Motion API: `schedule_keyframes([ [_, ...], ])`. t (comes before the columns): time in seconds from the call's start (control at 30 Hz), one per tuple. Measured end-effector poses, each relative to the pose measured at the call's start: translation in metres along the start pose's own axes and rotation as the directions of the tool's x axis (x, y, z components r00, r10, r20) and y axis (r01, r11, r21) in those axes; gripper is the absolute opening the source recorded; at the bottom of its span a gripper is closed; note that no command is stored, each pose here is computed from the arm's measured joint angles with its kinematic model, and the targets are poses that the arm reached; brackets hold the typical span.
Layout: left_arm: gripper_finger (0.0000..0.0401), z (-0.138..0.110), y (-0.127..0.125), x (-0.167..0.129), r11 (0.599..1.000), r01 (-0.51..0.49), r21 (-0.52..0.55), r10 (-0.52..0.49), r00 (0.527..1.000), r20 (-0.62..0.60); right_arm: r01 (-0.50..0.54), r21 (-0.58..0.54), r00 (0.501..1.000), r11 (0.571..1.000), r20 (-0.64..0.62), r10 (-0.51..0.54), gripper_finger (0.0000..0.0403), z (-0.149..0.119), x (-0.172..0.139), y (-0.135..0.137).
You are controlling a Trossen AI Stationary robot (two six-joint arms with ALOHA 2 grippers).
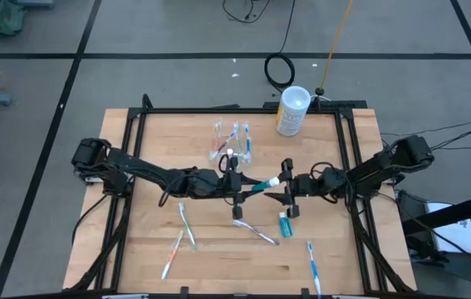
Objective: Pick & Place toothbrushing station
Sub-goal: Put the top mouthwash into the transparent organizer
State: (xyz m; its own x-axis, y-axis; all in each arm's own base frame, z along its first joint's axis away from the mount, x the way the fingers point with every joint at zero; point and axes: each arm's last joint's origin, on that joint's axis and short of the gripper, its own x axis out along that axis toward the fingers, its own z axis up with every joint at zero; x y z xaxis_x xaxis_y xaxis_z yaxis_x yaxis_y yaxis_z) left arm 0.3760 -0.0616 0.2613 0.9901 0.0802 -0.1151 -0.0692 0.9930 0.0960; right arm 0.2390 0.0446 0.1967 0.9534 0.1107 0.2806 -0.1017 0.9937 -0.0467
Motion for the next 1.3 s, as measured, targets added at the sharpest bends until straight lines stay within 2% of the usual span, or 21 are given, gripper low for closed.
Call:
schedule_keyframes([
  [0.3, 0.0086, 0.0, 0.0, 0.0, 1.0, 0.005, -0.019, -0.005, 1.0, 0.004, -0.005, 0.005, 1.0, 1.0, 0.021, 0.005, 0.0171, 0.003, 0.0, 0.001],
  [0.6, 0.0086, -0.004, -0.004, 0.0, 1.0, 0.02, -0.001, -0.02, 0.999, -0.029, 0.0, -0.04, 0.998, 0.999, 0.067, 0.002, 0.0171, 0.008, -0.002, 0.001],
  [0.87, 0.0086, 0.001, -0.012, -0.003, 0.999, 0.037, 0.011, -0.037, 0.999, 0.019, -0.001, -0.041, 0.998, 0.999, 0.055, 0.003, 0.0171, 0.006, -0.002, 0.001],
  [1.3, 0.0086, -0.001, -0.005, -0.001, 1.0, 0.012, -0.024, -0.012, 1.0, 0.001, 0.0, -0.041, 0.999, 0.999, 0.05, 0.002, 0.0159, 0.006, -0.002, 0.001],
])
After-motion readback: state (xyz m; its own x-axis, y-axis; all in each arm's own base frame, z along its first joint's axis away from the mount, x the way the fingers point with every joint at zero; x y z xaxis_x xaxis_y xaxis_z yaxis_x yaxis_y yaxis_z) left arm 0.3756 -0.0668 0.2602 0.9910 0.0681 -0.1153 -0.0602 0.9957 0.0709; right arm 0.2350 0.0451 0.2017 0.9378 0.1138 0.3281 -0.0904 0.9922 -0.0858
